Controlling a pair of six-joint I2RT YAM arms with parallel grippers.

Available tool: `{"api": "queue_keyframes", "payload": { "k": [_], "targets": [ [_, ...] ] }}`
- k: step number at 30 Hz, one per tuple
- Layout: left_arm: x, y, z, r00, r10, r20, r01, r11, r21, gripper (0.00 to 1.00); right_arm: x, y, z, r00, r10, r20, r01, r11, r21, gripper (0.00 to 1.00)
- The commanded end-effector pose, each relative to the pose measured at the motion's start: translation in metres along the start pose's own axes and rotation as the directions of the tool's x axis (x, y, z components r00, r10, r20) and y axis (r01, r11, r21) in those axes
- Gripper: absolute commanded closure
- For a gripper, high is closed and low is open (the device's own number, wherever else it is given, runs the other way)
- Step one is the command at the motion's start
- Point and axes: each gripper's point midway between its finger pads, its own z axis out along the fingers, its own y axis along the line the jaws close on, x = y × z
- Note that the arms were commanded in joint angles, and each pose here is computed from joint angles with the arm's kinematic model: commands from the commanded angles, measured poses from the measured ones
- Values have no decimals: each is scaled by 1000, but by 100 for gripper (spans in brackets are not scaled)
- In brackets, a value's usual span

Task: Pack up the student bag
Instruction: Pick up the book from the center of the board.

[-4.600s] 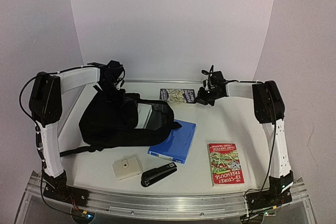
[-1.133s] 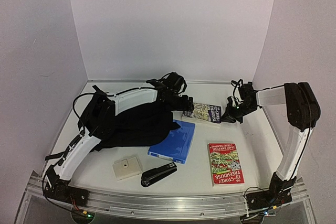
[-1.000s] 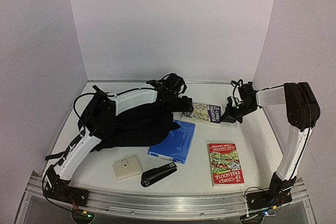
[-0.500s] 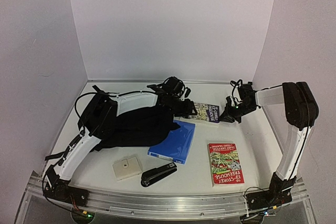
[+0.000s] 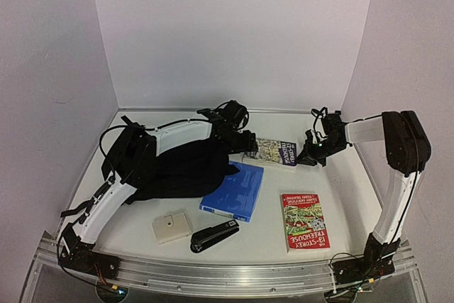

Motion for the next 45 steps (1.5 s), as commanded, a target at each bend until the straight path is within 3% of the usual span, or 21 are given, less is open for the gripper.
{"api": "queue_keyframes", "payload": {
  "k": [1,5,12,19,21,25,32,36,39,42,45],
  "targets": [
    [1,-2,6,999,-22,-35,25,998,65,31,6,3,2,1000,-4,-21,4,1000,-11,100],
    [-2,-32,-3,1000,13,-26,-7,976,217,37,9,3,8,999,2,-41,-3,1000,-22,100],
    [-18,-81,-53,990,95,107,-129,914,384,60,11,5,10,999,-6,-51,4,999,-32,100],
    [-20,-106,-76,973,143,181,-209,882,423,72,11,5,10,999,-6,-51,4,999,-33,100],
    [-17,-101,-67,978,135,157,-189,890,414,72,11,7,10,999,-8,-51,6,999,-37,100],
    [-10,-82,-40,994,78,77,-102,914,393,59,11,9,8,999,-12,-49,10,999,-44,100],
    [-6,-55,-18,1000,-8,3,6,923,385,56,11,10,8,999,-15,-50,13,999,-50,100],
    [-8,-44,-14,999,-46,-28,54,923,381,60,10,12,7,999,-15,-50,13,998,-55,100],
    [-9,-37,-14,997,-71,-36,79,921,381,69,8,14,5,999,-21,-42,19,998,-58,100],
    [-14,-42,-22,999,-50,-18,53,912,407,90,4,19,1,999,-34,-30,32,997,-70,89],
    [-22,-54,-39,1000,1,18,-9,898,439,100,-1,30,-7,998,-63,-13,62,993,-101,61]
  ]
}}
